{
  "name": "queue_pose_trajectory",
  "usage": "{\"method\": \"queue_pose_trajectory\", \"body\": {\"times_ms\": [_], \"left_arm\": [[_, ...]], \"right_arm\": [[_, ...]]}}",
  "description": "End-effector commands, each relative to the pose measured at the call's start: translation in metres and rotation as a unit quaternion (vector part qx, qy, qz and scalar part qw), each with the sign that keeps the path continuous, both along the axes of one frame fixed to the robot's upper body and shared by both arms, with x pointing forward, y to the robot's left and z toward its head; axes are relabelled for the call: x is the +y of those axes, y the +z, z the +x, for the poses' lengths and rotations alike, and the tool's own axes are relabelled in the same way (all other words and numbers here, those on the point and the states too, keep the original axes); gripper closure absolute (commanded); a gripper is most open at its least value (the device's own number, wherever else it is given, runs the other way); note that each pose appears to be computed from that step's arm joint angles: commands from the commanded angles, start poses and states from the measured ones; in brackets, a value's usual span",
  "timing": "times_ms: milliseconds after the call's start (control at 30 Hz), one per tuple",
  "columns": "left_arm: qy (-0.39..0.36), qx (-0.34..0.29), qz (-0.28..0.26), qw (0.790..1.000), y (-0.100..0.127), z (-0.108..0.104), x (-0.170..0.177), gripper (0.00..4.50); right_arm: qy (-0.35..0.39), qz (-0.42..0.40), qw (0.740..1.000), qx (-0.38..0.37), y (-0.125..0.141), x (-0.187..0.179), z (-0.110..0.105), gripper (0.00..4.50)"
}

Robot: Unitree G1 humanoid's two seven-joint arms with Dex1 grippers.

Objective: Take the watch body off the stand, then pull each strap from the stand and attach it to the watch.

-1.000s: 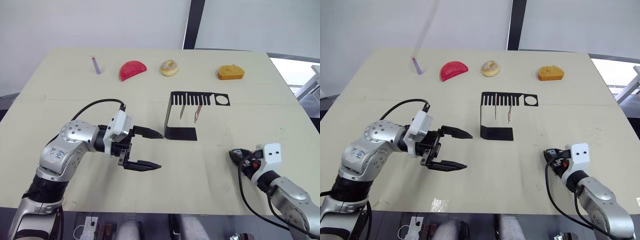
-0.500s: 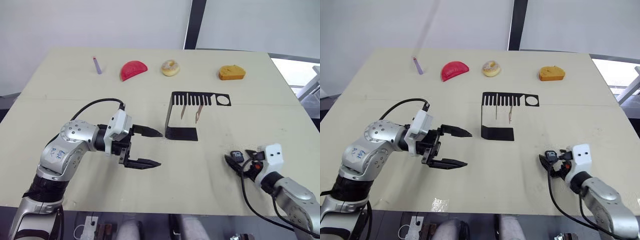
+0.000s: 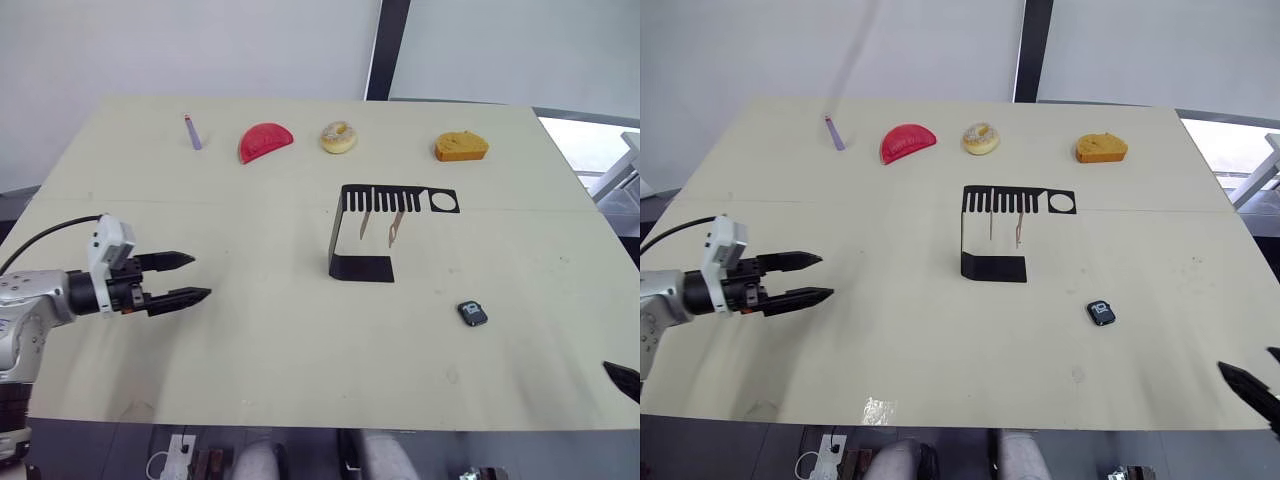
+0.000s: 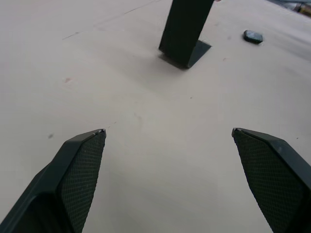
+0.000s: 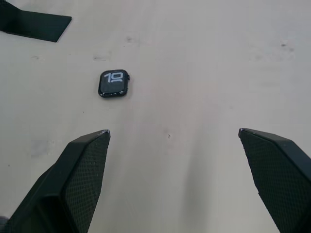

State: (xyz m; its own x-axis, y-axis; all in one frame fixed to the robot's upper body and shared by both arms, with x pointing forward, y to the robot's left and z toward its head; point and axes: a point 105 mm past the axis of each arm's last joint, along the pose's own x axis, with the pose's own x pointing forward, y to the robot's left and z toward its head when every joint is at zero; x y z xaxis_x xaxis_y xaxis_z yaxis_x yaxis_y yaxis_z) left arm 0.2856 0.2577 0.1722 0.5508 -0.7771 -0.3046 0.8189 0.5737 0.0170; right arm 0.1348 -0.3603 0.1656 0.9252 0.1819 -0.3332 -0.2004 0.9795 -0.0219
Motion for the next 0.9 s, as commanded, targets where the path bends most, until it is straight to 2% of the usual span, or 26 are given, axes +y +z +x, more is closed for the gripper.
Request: {"method": "queue_pose_trajectory", "body": {"times_ms": [33, 233, 400, 500, 700, 800, 900], "left_arm": [[0.006, -0.038, 0.008, 0.999, 0.015, 0.001, 0.008, 0.00], [-0.011, -0.084, -0.015, 0.996, 0.025, 0.005, -0.024, 0.00], [-0.054, -0.119, -0.044, 0.990, 0.027, -0.003, -0.088, 0.00], [-0.062, -0.126, -0.036, 0.989, 0.024, -0.008, -0.116, 0.00], [0.024, -0.129, -0.085, 0.988, 0.026, 0.009, -0.153, 0.00], [0.040, -0.130, -0.075, 0.988, 0.019, 0.014, -0.164, 0.00], [0.026, -0.137, -0.064, 0.988, 0.013, 0.014, -0.177, 0.00]], "right_arm": [[0.010, -0.010, 1.000, -0.024, 0.017, -0.002, -0.002, 0.01], [0.041, -0.007, 0.999, -0.034, 0.015, 0.020, 0.008, 0.01], [0.114, 0.008, 0.992, -0.056, 0.016, 0.076, 0.025, 0.01], [0.146, 0.018, 0.986, -0.075, 0.020, 0.109, 0.033, 0.01], [0.218, 0.046, 0.969, -0.109, 0.029, 0.171, 0.044, 0.01], [0.244, 0.061, 0.960, -0.120, 0.034, 0.191, 0.049, 0.01], [0.265, 0.071, 0.953, -0.124, 0.035, 0.206, 0.056, 0.01]]}}
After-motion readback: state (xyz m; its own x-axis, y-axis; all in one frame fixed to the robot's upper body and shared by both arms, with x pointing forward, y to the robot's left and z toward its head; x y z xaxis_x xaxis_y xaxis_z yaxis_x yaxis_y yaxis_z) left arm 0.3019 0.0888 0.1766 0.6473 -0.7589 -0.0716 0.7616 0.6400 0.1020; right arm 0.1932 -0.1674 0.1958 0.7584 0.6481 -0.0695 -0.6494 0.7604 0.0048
